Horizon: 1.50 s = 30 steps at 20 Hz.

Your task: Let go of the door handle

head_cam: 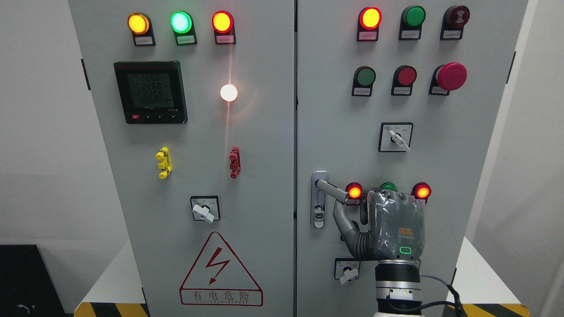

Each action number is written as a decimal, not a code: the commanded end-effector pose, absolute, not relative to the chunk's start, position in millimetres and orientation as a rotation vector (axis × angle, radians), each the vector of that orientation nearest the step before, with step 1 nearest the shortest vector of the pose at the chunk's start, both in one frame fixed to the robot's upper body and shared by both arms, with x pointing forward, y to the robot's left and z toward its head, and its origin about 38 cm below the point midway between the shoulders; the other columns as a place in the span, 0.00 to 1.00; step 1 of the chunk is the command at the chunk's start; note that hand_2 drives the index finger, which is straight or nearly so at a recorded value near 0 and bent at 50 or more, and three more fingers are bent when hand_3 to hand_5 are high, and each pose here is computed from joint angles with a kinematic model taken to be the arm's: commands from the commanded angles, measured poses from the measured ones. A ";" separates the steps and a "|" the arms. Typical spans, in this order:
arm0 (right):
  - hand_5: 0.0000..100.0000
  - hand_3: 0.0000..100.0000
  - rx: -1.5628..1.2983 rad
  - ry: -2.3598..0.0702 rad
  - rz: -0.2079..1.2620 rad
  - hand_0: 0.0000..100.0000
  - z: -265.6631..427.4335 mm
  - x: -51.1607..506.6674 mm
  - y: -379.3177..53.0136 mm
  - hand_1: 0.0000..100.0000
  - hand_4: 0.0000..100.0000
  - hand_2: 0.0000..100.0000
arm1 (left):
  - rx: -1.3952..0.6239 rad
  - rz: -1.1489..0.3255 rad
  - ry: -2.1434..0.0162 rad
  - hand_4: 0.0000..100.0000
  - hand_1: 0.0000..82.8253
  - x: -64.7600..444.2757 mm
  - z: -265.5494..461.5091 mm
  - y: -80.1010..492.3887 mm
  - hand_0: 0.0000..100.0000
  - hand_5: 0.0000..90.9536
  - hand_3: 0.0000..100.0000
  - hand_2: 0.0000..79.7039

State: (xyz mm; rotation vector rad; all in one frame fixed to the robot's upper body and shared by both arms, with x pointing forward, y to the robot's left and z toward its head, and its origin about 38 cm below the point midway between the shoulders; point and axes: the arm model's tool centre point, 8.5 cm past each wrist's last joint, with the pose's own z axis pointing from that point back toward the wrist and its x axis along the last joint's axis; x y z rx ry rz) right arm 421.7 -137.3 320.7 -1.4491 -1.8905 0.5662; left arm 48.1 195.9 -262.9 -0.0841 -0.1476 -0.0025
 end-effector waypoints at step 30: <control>1.00 1.00 -1.450 -1.890 0.563 0.52 319.0 419.7 -140.5 0.33 0.95 1.00 | -0.085 -0.003 -0.148 0.00 0.67 48.1 -262.9 195.8 0.12 0.00 0.00 0.00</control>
